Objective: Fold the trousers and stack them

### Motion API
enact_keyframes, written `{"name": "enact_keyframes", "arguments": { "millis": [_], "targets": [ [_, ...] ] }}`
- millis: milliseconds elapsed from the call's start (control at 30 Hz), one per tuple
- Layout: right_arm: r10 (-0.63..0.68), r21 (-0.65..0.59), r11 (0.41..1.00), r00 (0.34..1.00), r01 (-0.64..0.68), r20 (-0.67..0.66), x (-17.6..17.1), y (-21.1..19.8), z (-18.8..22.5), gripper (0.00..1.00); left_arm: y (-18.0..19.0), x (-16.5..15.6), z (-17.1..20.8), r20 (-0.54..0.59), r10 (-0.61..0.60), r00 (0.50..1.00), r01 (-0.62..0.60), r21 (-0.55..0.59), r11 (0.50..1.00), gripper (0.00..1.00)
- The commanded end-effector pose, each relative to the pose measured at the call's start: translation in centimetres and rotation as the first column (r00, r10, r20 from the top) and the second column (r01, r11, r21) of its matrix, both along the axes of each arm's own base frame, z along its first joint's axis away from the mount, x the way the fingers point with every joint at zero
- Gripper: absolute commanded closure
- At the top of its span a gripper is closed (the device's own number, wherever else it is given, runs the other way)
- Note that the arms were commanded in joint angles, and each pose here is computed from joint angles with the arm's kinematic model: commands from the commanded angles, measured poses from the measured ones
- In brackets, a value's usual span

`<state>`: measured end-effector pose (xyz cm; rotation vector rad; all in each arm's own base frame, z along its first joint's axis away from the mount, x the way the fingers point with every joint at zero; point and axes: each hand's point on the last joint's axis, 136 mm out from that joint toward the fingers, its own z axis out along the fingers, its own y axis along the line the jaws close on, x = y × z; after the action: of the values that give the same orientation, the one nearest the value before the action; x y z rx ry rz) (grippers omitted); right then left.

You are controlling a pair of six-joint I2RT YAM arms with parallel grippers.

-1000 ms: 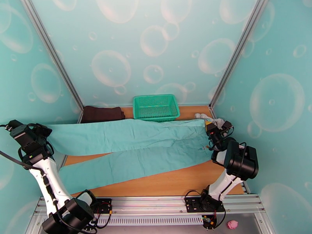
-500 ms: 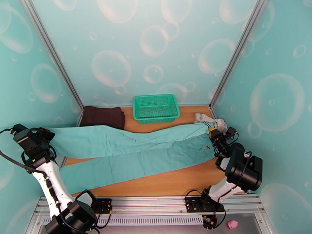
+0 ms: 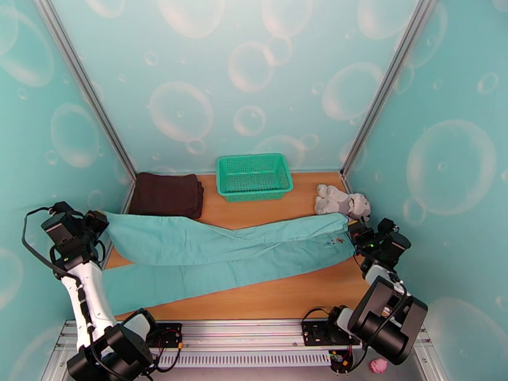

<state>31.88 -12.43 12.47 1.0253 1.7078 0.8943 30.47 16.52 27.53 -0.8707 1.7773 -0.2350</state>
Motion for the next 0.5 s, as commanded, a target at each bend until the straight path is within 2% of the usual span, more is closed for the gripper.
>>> {"name": "enact_keyframes", "arguments": {
  "millis": [0,133,367,467],
  "targets": [
    [0.018,-0.022,1.0,1.0,-0.018,-0.013,-0.4,0.0,-1.2,1.0,0.8,-0.7,0.4,0.012,0.055,0.998,-0.055,0.009,0.998,1.0],
    [0.004,-0.044,0.999,0.999,-0.005,-0.032,-0.9,-0.8,-1.3,1.0,1.8,-1.9,0.6,0.036,0.111,0.993,-0.112,0.011,0.994,1.0],
    [-0.116,-0.081,0.991,0.99,0.109,-0.083,-3.7,-4.9,-2.1,1.0,3.3,-3.4,1.1,0.055,0.2,0.978,-0.201,0.013,0.98,1.0],
    [-0.12,-0.083,0.99,0.989,0.113,-0.087,-3.9,-5.5,-2.5,1.0,4.2,-4.0,-0.5,0.039,0.237,0.971,-0.236,-0.027,0.971,1.0]
  ]
}}
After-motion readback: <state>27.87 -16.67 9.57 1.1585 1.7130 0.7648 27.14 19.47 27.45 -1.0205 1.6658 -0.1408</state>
